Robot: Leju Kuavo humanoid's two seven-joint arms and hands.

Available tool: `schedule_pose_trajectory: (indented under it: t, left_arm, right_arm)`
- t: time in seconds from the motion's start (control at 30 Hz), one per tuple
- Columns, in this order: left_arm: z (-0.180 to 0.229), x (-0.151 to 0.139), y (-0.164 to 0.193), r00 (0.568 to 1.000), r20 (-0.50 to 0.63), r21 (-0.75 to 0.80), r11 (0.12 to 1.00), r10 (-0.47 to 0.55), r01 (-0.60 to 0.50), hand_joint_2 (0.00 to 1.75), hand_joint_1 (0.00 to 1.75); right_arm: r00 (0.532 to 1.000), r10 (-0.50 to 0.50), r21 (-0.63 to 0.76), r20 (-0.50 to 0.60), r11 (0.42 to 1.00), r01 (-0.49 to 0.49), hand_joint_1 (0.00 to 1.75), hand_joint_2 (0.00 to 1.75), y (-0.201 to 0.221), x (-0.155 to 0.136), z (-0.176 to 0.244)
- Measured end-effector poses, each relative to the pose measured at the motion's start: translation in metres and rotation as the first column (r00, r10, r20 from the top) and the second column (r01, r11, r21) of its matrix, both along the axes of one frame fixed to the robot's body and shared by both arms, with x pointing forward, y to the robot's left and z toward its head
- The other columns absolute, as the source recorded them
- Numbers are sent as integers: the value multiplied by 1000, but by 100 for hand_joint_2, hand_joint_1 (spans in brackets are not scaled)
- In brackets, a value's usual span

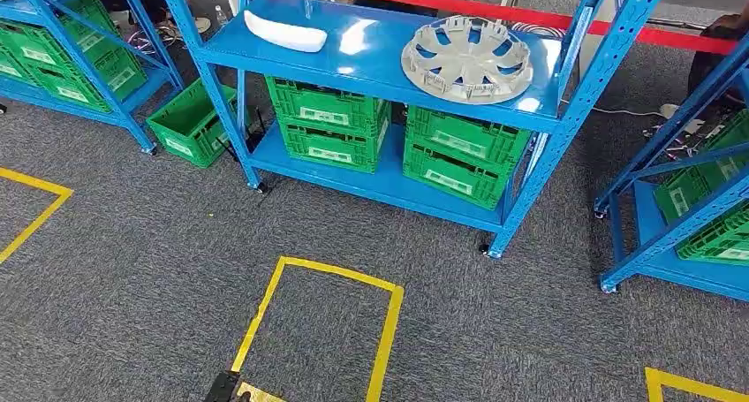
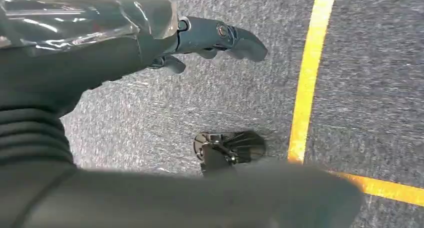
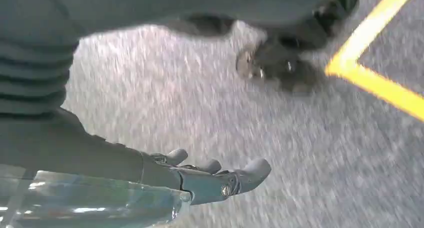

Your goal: Take the parts from the cabinet and place them on the table.

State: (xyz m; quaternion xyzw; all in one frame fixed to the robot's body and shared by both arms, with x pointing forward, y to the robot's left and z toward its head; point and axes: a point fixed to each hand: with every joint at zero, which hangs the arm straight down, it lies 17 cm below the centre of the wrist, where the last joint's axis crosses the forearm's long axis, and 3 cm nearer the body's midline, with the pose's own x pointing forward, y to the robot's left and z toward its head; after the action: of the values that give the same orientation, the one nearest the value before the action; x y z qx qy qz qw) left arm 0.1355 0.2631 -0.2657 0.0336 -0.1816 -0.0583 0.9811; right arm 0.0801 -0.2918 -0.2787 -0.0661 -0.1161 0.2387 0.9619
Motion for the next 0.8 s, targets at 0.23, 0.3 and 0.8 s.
schedule_pose_trajectory:
  t: [0.23, 0.3, 0.8]
  left_arm:
    - [2, 12, -4, 998, 9, 12, 998, -58, 58, 0, 0]
    - [3, 13, -5, 998, 9, 13, 997, -70, 70, 0, 0]
    - [4, 18, -11, 993, 3, 10, 993, -118, 118, 0, 0]
  right_arm:
    - [970, 121, -215, 211, 974, -75, 0, 0, -74, 127, 34]
    - [950, 173, -256, 262, 961, -104, 0, 0, -84, 163, 49]
    - [751, 480, -453, 453, 850, -270, 0, 0, -79, 326, 145]
